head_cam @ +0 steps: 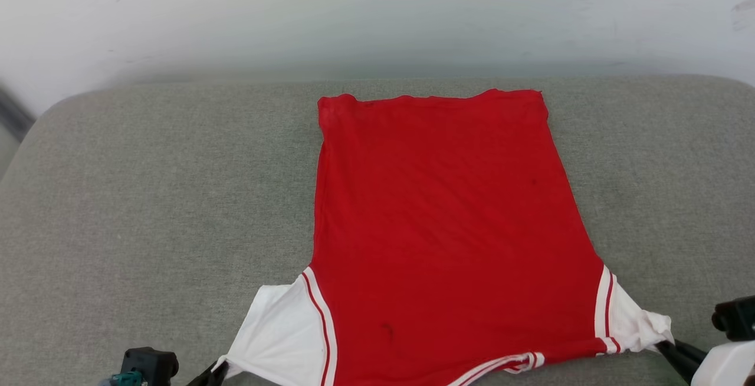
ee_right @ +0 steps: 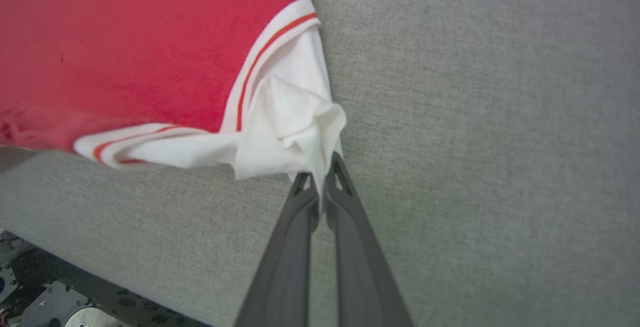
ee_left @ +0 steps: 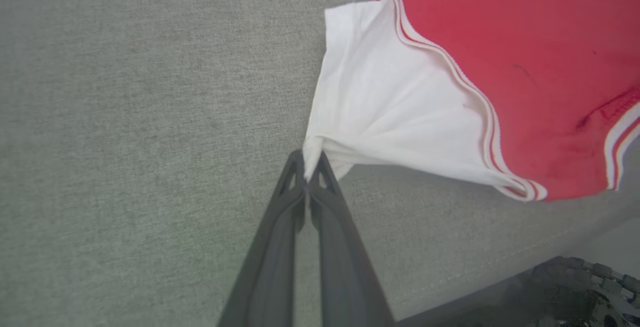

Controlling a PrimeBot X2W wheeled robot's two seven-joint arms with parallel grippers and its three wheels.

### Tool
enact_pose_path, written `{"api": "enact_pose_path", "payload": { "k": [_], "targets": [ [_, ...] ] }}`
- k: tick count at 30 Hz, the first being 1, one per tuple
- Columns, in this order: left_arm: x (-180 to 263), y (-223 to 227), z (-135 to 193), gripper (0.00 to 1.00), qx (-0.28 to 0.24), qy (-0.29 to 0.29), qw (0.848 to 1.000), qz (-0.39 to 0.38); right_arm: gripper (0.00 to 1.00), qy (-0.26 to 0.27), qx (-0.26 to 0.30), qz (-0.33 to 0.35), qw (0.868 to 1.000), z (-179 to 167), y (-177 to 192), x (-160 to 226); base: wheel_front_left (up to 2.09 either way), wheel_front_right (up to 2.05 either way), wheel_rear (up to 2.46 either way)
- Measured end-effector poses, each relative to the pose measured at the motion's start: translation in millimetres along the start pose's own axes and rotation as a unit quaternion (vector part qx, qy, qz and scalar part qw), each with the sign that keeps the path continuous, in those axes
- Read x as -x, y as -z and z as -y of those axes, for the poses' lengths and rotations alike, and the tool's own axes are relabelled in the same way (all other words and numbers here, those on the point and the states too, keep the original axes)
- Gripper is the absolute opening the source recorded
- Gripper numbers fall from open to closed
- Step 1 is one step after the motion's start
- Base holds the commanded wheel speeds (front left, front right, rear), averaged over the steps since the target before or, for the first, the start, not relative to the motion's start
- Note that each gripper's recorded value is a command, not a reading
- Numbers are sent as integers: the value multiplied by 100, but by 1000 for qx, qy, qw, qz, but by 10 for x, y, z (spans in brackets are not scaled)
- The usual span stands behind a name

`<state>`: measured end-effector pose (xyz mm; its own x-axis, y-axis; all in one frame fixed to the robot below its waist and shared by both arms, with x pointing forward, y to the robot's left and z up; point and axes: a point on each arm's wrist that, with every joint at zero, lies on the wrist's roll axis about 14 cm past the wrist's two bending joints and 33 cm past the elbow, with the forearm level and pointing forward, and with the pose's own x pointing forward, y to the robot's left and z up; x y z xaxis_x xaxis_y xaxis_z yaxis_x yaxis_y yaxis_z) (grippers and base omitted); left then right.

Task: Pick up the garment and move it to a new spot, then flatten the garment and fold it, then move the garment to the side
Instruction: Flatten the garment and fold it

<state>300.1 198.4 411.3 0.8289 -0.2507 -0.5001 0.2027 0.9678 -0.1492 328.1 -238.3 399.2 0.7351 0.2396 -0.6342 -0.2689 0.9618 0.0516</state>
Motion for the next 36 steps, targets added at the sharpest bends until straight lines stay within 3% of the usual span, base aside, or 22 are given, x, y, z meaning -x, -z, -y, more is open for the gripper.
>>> {"api": "enact_pose_path", "payload": {
  "k": [1,2,5,8,15,27,36],
  "targets": [
    [4,4,10,0,1,1,1000,-1,31,-1,-9,0,1000,-3,0,2,0,0,0],
    [8,8,26,0,2,3,1000,-2,100,0,-18,2,1000,13,-10,7,0,0,0],
    [11,5,81,0,5,10,1000,-4,100,1,-50,-6,999,47,-23,2,0,0,0],
    [13,21,172,0,8,24,1000,-12,100,-7,-42,-6,999,66,-172,-12,0,0,0],
    [33,-8,330,0,12,52,998,-31,100,-28,-39,22,999,122,-1016,-191,0,0,0],
    [10,-210,419,0,16,58,998,-29,100,-22,8,-27,999,110,-2147,-1085,0,0,0],
    [-66,-185,340,0,28,36,998,-41,100,6,-13,-91,996,100,-2401,-1869,0,0,0]
  ]
}}
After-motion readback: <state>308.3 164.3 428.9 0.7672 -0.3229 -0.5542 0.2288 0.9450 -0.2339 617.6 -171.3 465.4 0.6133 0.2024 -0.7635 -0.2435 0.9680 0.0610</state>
